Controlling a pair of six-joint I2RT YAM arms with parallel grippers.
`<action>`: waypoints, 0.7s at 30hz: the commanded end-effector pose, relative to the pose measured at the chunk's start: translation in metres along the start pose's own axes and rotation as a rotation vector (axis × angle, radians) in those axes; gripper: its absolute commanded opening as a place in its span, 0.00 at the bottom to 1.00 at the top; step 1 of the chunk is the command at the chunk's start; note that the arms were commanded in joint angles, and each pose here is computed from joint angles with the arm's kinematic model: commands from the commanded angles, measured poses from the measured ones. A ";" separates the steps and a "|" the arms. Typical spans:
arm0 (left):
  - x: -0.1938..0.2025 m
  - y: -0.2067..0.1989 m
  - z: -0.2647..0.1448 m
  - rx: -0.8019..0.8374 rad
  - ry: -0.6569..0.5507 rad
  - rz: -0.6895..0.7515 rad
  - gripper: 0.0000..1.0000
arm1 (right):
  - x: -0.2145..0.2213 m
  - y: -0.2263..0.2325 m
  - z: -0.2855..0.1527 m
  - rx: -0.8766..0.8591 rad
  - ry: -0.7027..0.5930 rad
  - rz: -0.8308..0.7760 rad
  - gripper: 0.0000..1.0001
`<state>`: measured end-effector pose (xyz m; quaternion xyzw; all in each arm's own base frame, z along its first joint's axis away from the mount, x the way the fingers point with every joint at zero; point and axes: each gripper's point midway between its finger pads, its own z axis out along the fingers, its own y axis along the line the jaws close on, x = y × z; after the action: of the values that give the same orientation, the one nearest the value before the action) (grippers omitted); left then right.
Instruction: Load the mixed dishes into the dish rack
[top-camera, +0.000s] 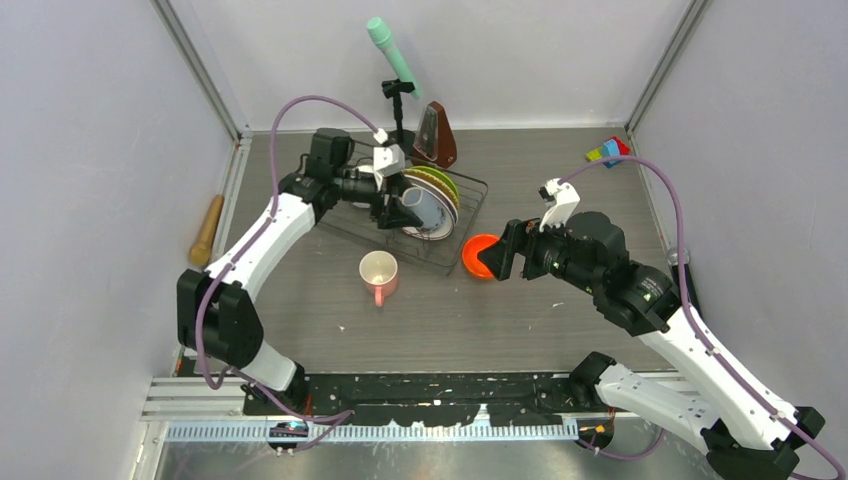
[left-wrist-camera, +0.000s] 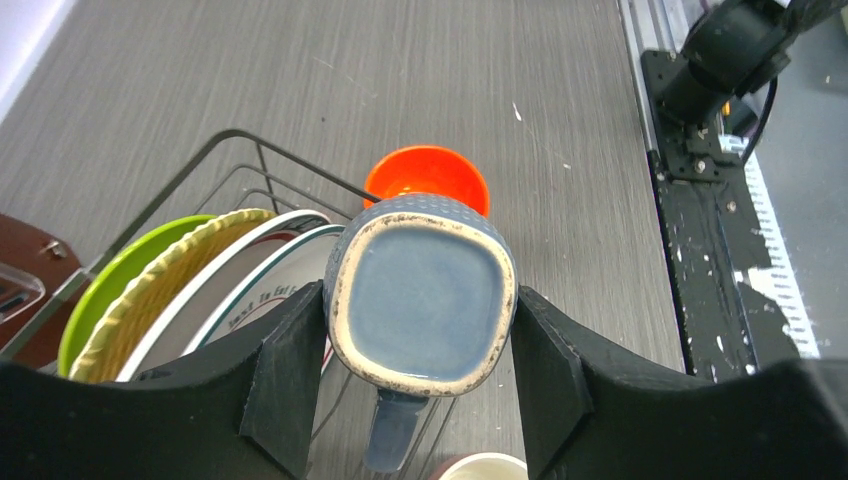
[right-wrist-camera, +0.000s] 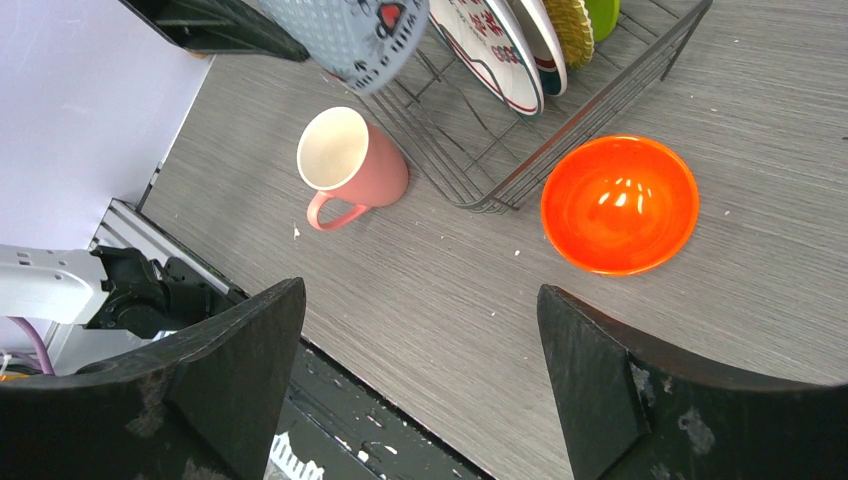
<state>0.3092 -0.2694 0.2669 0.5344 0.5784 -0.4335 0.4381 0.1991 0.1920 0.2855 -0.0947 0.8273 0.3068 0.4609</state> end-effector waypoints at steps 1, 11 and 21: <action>-0.007 -0.004 0.017 0.028 0.014 0.116 0.00 | -0.005 0.001 -0.003 -0.003 -0.018 0.006 0.92; 0.036 0.004 0.049 0.032 0.100 0.154 0.00 | -0.005 0.001 0.002 0.000 -0.013 0.008 0.92; 0.076 0.004 0.055 0.143 0.209 0.155 0.00 | -0.005 0.001 0.005 0.004 -0.004 0.009 0.92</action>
<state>0.3095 -0.3022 0.1659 0.6174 0.5866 -0.3857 0.3550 0.2019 0.1946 0.2774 -0.0942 0.8363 0.3001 0.4491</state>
